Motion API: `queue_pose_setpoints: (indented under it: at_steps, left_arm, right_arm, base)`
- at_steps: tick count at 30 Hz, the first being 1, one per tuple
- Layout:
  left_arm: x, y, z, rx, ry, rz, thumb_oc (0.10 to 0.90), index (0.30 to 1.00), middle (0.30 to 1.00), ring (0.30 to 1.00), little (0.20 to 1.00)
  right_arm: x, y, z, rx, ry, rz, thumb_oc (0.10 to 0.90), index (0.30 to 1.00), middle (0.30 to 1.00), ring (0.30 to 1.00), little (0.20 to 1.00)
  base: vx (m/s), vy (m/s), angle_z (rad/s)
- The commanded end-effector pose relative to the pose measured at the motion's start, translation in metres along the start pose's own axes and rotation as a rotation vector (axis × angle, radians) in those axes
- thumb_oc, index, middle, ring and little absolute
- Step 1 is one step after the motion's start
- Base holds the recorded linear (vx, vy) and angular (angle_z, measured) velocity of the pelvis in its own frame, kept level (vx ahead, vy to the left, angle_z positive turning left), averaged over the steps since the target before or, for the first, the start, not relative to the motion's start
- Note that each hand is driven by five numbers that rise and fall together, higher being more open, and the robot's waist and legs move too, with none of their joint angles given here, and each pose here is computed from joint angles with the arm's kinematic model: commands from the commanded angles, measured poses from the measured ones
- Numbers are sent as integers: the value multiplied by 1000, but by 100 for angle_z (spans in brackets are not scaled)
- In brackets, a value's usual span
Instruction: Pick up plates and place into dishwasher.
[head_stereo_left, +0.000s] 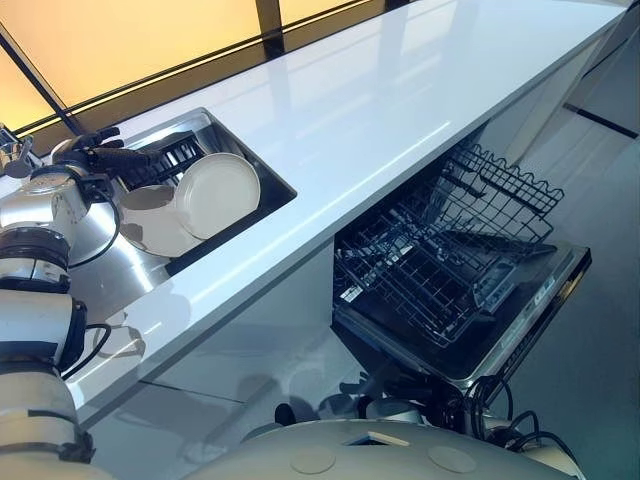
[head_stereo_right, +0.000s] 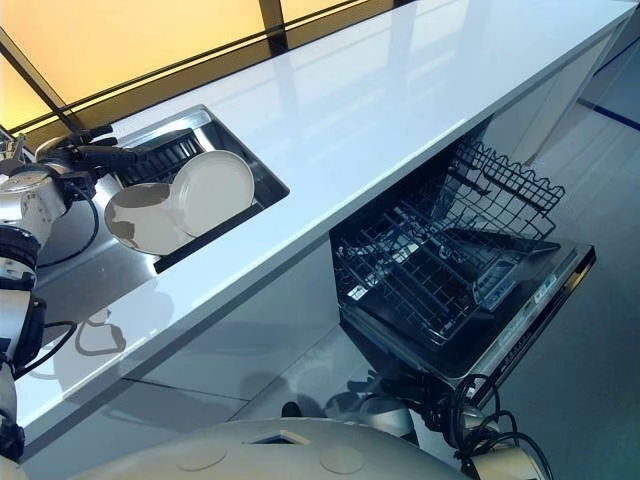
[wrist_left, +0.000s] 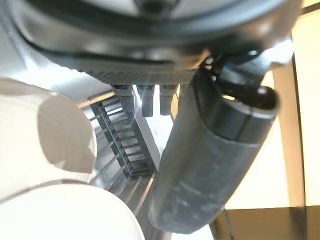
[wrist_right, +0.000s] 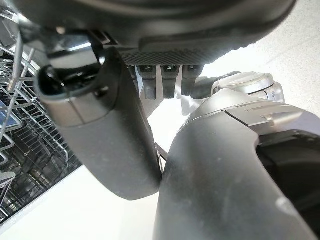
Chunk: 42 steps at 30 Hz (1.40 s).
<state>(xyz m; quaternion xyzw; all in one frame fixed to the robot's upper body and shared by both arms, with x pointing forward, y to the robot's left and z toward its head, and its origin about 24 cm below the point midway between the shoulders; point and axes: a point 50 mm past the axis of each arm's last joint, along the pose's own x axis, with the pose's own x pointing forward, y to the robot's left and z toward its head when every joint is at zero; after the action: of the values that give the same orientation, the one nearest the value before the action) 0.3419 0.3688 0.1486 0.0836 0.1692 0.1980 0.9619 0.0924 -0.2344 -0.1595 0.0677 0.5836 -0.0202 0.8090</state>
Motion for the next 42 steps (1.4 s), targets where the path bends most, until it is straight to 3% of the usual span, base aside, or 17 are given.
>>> queue_pose_setpoints:
  at_steps: [1,8,21,25,33,42]
  left_arm:
    - [-16,18,89,3,-358,101,800,900,900,900,900]
    - [-16,-1,98,-5,-429,53,800,900,900,900,900]
    - [-20,-42,103,17,-412,-359,800,900,900,900,900]
    - [-20,-50,99,30,-382,-421,800,900,900,900,900]
    - [-15,-58,90,165,-306,-411,800,900,900,900,900]
    - [-12,-47,91,246,-314,-291,800,900,900,900,900]
  right_arm:
    - [-10,-24,-27,0,98,-71,800,900,900,900,900]
    - [-9,-21,-30,-6,107,-65,800,900,900,900,900]
    - [-12,-29,-31,-10,104,-89,800,900,900,900,900]
    - [-13,-31,-32,-18,106,-93,800,900,900,900,900]
    - [-13,-31,-30,-20,94,-91,800,900,900,900,900]
    - [-15,-35,-30,-10,73,-107,800,900,900,900,900]
  base:
    - [0,0,0]
    - [0,0,0]
    - [3,4,-1]
    - [23,14,-5]
    - [4,1,0]
    - [0,0,0]
